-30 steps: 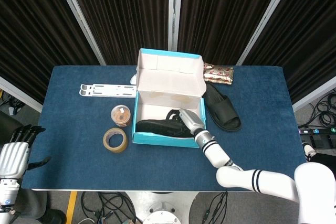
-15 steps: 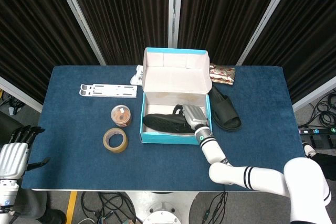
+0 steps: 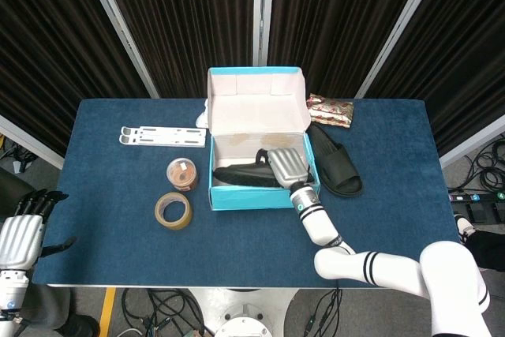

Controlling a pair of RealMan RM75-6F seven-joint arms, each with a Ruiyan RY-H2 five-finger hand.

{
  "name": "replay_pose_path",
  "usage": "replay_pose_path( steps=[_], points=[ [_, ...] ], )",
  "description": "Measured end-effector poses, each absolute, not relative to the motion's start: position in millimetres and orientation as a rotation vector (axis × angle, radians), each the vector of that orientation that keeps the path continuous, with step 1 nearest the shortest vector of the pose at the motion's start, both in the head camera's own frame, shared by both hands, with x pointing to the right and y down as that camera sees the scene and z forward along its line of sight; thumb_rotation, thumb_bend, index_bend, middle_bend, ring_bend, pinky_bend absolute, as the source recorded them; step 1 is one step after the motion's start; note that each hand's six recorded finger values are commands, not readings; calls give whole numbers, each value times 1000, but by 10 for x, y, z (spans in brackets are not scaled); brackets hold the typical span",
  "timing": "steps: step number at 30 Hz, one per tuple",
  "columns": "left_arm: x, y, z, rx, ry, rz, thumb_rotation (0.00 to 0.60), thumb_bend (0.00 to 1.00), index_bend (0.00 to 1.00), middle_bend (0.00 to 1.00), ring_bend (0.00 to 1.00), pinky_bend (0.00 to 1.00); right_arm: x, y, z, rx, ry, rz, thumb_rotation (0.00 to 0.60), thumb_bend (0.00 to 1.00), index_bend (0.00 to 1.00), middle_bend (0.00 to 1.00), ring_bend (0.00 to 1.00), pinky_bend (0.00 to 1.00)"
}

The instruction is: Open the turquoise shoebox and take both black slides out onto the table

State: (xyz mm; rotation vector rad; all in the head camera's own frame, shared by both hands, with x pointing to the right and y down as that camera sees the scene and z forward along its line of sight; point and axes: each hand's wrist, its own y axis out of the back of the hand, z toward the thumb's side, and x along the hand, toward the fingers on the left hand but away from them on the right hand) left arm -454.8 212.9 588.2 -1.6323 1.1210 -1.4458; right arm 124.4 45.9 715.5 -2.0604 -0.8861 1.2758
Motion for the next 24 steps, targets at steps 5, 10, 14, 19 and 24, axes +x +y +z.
replay_pose_path(
  steps=[5, 10, 14, 19, 24],
  points=[
    [-4538, 2129, 5890, -1639, 1115, -1447, 600, 11, 221, 183, 105, 106, 1300, 402, 7136, -2018, -962, 1312, 600, 903, 852, 682, 660, 646],
    [-4532, 2128, 5881, -1638, 1116, -1443, 600, 11, 221, 183, 105, 106, 1370, 404, 7189, -1965, -904, 1409, 600, 890, 798, 673, 668, 674],
    [-4524, 2125, 5880, -1639, 1113, -1439, 600, 12, 221, 183, 105, 106, 1411, 374, 7202, -1867, -829, 1483, 600, 884, 791, 673, 686, 703],
    [-4523, 2117, 5877, -1638, 1113, -1439, 600, 11, 221, 183, 105, 106, 1440, 333, 7238, -1822, -830, 1548, 600, 884, 787, 673, 693, 718],
    [-4515, 2103, 5879, -1639, 1110, -1436, 600, 11, 220, 183, 105, 106, 1434, 242, 7253, -1795, -870, 1565, 600, 883, 779, 663, 691, 719]
  ],
)
